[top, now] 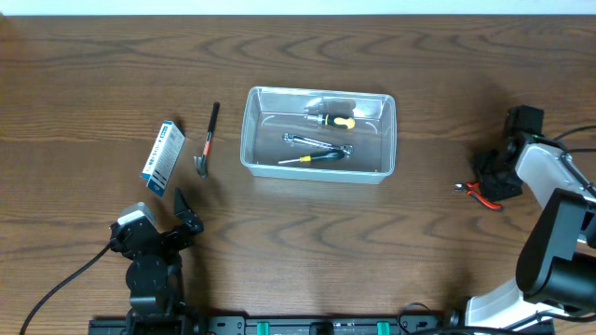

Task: Pack container
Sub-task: 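Lower the right gripper onto the pliers handle and close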

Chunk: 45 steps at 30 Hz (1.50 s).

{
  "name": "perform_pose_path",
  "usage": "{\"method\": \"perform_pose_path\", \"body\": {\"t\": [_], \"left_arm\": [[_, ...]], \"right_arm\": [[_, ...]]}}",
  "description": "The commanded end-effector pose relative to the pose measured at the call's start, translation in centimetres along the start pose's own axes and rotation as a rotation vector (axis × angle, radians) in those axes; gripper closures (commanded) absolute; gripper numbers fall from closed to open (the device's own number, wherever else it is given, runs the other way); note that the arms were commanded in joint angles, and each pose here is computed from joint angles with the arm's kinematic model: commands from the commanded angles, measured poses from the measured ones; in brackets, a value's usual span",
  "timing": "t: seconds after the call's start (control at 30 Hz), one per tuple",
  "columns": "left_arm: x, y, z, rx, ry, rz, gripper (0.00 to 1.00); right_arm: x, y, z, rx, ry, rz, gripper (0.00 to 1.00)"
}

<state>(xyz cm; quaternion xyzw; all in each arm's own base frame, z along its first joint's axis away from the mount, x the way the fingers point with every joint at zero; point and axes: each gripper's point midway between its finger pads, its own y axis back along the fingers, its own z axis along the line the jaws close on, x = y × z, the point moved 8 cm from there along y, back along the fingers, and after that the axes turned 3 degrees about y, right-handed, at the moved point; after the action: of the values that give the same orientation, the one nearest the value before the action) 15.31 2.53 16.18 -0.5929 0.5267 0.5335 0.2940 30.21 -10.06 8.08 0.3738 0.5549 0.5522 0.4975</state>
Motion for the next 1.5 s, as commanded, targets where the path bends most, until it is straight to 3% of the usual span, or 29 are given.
{"method": "perform_pose_path", "body": {"t": [0.0,0.3,0.67,1.13,1.47], "left_arm": [[1.0,-0.3,0.2,-0.009,-0.018,0.024,0.02],[1.0,-0.3,0.2,-0.009,-0.018,0.024,0.02],[1.0,-0.3,0.2,-0.009,-0.018,0.024,0.02],[1.0,-0.3,0.2,-0.009,-0.018,0.024,0.02],[1.0,-0.3,0.2,-0.009,-0.018,0.024,0.02]], "right_arm": [[-0.6,-0.4,-0.8,0.023,-0.046,0.000,0.63],[-0.8,-0.8,-0.7,0.020,-0.051,-0.003,0.65],[-0.5,-2.5,-0.8,0.052,-0.048,0.023,0.61],[-0.5,-2.6,-0.7,0.046,-0.047,0.027,0.99],[-0.5,-2.5,0.8,-0.068,0.018,0.059,0.99]]}}
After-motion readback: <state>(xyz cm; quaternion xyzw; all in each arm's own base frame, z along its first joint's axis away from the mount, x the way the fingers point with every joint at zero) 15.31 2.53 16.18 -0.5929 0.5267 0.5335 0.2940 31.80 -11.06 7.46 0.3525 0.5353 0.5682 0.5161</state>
